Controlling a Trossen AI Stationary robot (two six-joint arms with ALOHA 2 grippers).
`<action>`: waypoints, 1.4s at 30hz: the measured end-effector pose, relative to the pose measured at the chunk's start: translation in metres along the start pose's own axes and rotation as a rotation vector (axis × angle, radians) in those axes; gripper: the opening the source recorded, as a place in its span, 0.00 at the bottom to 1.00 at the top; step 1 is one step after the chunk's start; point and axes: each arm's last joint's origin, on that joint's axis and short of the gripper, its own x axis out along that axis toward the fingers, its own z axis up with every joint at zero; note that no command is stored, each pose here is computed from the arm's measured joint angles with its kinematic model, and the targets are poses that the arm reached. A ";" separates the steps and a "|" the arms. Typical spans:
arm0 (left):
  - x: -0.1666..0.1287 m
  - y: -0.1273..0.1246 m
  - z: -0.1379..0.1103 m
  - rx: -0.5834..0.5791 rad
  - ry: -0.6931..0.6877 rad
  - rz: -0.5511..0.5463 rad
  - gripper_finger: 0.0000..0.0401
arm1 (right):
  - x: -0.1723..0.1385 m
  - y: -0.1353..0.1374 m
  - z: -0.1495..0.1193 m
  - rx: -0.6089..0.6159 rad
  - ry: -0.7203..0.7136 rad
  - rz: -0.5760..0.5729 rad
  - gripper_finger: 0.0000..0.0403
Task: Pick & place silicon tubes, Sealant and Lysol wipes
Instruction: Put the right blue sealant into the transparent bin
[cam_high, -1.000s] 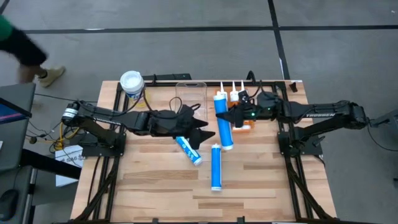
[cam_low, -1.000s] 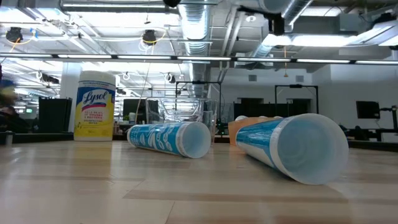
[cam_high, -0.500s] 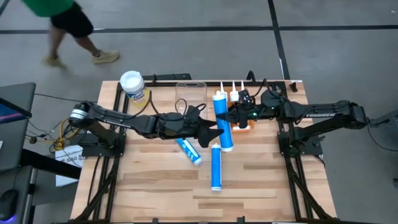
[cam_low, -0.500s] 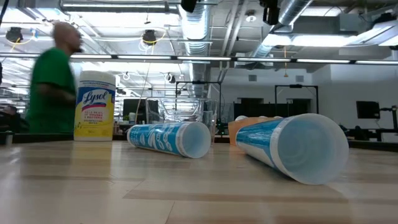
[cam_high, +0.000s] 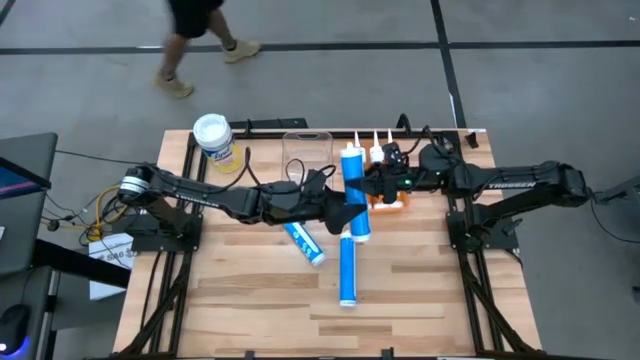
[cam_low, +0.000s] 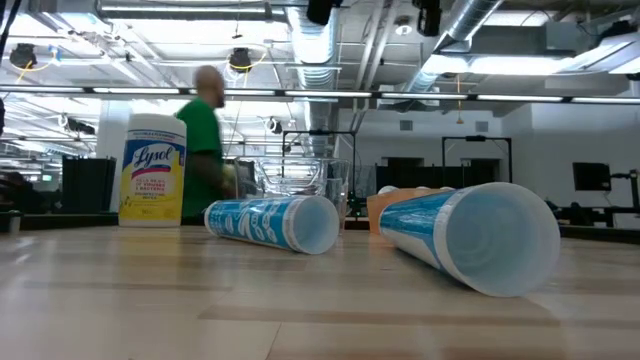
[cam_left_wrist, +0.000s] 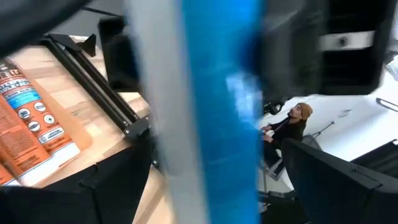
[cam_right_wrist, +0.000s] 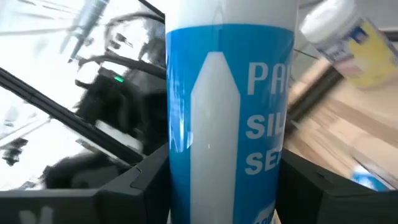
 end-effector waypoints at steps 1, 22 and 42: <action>0.000 0.001 0.000 -0.001 0.001 0.004 0.87 | 0.003 0.000 0.000 0.000 -0.009 0.010 0.50; 0.000 0.007 -0.003 -0.041 0.024 0.078 0.49 | 0.018 -0.011 -0.002 0.019 -0.003 0.027 0.50; -0.029 0.040 0.025 0.040 -0.065 0.538 0.49 | -0.042 -0.036 0.007 -0.166 0.234 -0.330 0.72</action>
